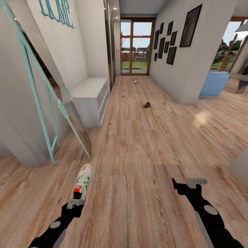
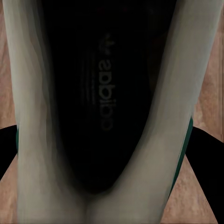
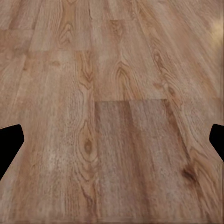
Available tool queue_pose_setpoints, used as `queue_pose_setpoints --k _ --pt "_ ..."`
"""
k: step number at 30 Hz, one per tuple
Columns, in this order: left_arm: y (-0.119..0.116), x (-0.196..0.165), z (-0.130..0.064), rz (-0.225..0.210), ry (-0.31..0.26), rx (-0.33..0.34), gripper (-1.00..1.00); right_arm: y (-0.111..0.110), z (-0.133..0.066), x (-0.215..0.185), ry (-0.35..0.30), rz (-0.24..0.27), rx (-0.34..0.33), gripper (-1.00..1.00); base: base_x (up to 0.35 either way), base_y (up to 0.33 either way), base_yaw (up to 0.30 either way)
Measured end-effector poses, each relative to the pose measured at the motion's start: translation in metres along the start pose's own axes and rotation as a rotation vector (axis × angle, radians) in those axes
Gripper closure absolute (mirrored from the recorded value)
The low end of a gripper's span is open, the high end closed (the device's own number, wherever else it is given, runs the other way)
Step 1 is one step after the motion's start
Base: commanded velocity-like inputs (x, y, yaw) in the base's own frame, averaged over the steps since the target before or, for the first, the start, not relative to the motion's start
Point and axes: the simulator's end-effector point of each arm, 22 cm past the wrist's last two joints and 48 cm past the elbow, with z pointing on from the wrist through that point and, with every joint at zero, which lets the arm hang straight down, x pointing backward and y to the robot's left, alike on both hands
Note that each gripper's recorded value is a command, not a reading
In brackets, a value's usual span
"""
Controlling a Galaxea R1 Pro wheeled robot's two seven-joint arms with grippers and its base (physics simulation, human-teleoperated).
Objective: Pick up the two gym shoes and the two sandals from the corridor floor and place them onto the hallstand (shoe rack) in the corridor, making sure they are on the rack and not on the floor. Arrange them so the two gym shoes are next to each other and the two sandals are next to each other.
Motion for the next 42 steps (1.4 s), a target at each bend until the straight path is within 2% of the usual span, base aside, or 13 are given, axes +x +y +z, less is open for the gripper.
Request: queue_pose_setpoints --k 10,24,42 --pt "0.001 -0.023 0.002 0.005 -0.049 -0.002 1.0 -0.003 0.0 -0.001 -0.002 -0.002 0.004 -1.0 -0.237 -0.159 0.0" --pt "0.001 -0.025 0.002 0.006 -0.052 -0.002 1.0 -0.003 0.0 -0.002 -0.004 -0.003 0.003 -1.0 -0.258 -0.174 0.0" --pt "0.003 -0.024 0.002 0.005 -0.05 -0.005 1.0 -0.002 -0.001 -0.005 -0.011 -0.002 0.001 -1.0 -0.086 -0.25 0.0"
